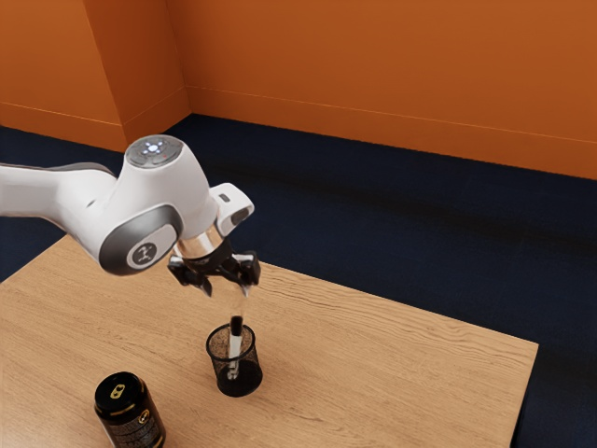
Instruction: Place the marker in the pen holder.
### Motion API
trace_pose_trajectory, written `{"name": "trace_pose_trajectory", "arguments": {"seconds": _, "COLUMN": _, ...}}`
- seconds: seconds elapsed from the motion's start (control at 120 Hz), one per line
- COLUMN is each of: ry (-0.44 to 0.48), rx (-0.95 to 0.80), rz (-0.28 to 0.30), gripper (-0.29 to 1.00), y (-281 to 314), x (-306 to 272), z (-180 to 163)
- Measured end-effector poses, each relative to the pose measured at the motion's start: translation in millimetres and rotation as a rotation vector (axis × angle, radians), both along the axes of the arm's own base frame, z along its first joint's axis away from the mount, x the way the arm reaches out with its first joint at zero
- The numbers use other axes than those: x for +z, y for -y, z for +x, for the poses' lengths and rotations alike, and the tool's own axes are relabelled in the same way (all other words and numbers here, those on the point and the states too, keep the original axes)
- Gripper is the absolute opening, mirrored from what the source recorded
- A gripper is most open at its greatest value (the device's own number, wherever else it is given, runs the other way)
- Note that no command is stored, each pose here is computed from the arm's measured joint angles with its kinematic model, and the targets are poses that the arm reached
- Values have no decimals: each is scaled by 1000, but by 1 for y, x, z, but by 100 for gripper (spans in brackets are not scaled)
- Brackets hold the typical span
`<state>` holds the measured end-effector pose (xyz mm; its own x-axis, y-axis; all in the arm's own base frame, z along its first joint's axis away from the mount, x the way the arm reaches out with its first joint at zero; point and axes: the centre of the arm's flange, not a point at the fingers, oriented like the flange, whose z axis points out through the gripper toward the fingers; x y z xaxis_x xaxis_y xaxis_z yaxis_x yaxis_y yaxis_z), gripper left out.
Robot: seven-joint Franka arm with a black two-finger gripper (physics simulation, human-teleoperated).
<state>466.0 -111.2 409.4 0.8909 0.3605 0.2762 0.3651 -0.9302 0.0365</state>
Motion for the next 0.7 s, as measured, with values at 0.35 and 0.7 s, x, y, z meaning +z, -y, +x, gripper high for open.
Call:
{"name": "trace_pose_trajectory", "arguments": {"seconds": 0.35, "ry": 59, "rx": 79, "rz": 9, "gripper": 66, "y": -90, "x": 276, "z": 97}}
{"name": "trace_pose_trajectory", "arguments": {"seconds": 0.7, "ry": -241, "rx": -23, "rz": 61, "gripper": 69, "y": -128, "x": 241, "z": 82}}
